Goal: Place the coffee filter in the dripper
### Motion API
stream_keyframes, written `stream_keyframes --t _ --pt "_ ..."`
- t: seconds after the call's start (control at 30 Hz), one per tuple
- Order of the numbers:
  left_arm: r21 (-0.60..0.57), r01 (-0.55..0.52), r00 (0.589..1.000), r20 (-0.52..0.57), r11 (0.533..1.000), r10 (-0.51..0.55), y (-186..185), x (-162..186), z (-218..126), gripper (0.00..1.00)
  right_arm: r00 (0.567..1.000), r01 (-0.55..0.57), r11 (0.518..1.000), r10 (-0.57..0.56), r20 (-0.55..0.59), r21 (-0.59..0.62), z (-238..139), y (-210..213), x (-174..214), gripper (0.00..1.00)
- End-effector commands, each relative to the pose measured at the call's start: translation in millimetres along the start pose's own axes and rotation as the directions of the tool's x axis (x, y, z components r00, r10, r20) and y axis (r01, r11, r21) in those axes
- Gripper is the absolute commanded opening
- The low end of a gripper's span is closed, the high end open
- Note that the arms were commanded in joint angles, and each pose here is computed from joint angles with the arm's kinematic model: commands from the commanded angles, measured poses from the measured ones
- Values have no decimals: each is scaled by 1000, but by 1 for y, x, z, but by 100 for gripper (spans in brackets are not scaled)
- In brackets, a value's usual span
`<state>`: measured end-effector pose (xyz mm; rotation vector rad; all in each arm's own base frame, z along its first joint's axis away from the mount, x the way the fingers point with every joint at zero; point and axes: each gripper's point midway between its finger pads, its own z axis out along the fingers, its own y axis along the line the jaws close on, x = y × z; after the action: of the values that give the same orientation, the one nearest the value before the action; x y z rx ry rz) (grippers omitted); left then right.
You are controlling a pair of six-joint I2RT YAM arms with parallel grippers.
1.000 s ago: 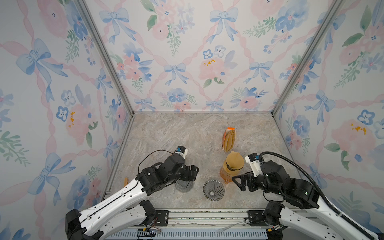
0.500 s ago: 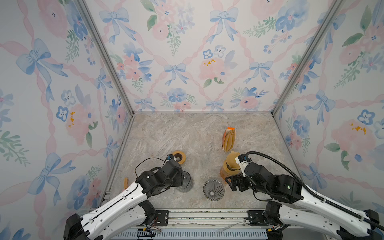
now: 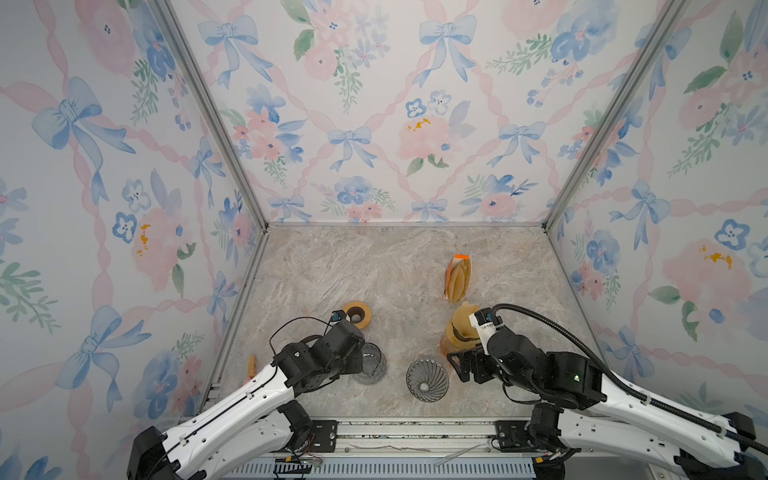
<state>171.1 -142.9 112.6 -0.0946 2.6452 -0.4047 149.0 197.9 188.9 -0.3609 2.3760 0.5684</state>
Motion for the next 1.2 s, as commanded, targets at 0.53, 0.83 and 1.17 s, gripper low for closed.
stream_keyframes --t 0.53,0.83,1.17 --pt "31 30 999 -12 999 -30 -18 -7 15 17 1000 -7 999 6 19 43 2 -8 1 94" --pt "68 2 998 56 998 -5 -31 -27 4 26 1000 -2 999 1 29 46 -4 -9 -2 94" --pt "160 40 985 158 986 -66 -25 -71 -28 44 999 11 1000 -11 38 12 -4 0 -7 94"
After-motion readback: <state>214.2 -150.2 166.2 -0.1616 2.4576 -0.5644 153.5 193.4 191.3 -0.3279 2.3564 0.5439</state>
